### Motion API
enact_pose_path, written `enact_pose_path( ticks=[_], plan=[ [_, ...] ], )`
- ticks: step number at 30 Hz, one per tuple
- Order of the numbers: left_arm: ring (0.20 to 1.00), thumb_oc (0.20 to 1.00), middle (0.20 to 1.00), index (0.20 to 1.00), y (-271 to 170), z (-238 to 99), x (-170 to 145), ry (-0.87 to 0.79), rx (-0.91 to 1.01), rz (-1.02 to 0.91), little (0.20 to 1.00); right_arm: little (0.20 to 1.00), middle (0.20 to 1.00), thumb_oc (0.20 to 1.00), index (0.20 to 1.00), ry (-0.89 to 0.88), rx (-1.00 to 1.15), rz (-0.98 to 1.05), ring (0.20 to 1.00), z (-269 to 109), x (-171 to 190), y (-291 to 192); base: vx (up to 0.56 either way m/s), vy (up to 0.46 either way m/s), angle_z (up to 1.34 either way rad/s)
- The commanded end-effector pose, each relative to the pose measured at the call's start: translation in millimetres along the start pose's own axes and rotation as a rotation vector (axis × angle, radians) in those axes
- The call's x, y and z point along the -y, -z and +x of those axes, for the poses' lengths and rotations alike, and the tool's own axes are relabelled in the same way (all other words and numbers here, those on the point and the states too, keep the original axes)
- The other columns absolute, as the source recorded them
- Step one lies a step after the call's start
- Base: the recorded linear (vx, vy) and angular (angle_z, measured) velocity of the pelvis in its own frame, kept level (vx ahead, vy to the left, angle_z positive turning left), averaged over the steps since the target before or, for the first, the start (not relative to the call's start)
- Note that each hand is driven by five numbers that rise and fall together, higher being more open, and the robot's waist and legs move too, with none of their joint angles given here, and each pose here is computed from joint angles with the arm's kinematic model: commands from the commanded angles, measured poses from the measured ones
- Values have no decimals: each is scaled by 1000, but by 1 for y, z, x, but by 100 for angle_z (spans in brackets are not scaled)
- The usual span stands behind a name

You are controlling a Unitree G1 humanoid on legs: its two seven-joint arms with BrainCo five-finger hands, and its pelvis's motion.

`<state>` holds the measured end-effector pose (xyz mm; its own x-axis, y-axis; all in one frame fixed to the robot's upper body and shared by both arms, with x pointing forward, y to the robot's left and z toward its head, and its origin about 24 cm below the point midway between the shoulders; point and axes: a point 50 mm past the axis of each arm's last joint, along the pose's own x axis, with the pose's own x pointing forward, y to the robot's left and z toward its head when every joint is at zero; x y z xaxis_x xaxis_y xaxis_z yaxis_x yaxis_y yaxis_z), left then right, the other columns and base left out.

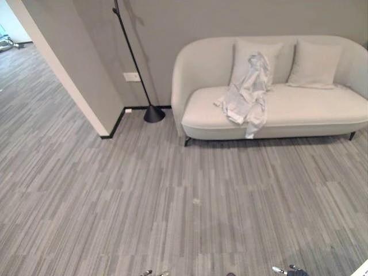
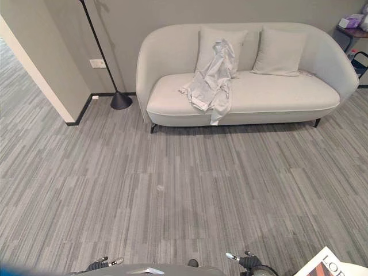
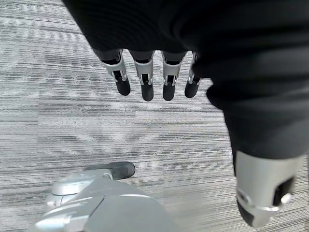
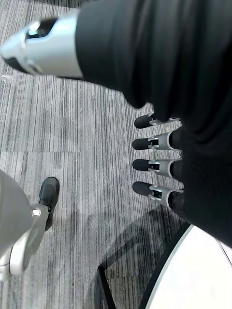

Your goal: Hang the clothes on the sofa on the clothes rack.

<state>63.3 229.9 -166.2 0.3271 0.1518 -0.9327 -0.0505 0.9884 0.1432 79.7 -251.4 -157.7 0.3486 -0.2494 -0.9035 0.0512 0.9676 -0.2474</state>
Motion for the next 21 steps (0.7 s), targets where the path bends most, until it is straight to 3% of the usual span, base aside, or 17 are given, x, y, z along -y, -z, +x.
enact_pose_path(
  ticks=[1, 14, 21],
  plan=[
    [1000, 1000, 1000, 1000, -15, 2, -12, -28, 35, -25, 1000, 1000, 1000, 1000, 1000, -2, 30, -32, 1000, 2, 3, -11, 0, 0, 0],
    [1000, 1000, 1000, 1000, -17, 2, -17, -52, 41, -37, 1000, 1000, 1000, 1000, 1000, 1, 42, -42, 1000, 3, 5, -19, -2, 60, -3],
    [1000, 1000, 1000, 1000, -48, 4, -20, -48, 135, -34, 1000, 1000, 1000, 1000, 1000, 11, 100, -16, 1000, 4, 8, -36, -29, 130, -2]
  ],
)
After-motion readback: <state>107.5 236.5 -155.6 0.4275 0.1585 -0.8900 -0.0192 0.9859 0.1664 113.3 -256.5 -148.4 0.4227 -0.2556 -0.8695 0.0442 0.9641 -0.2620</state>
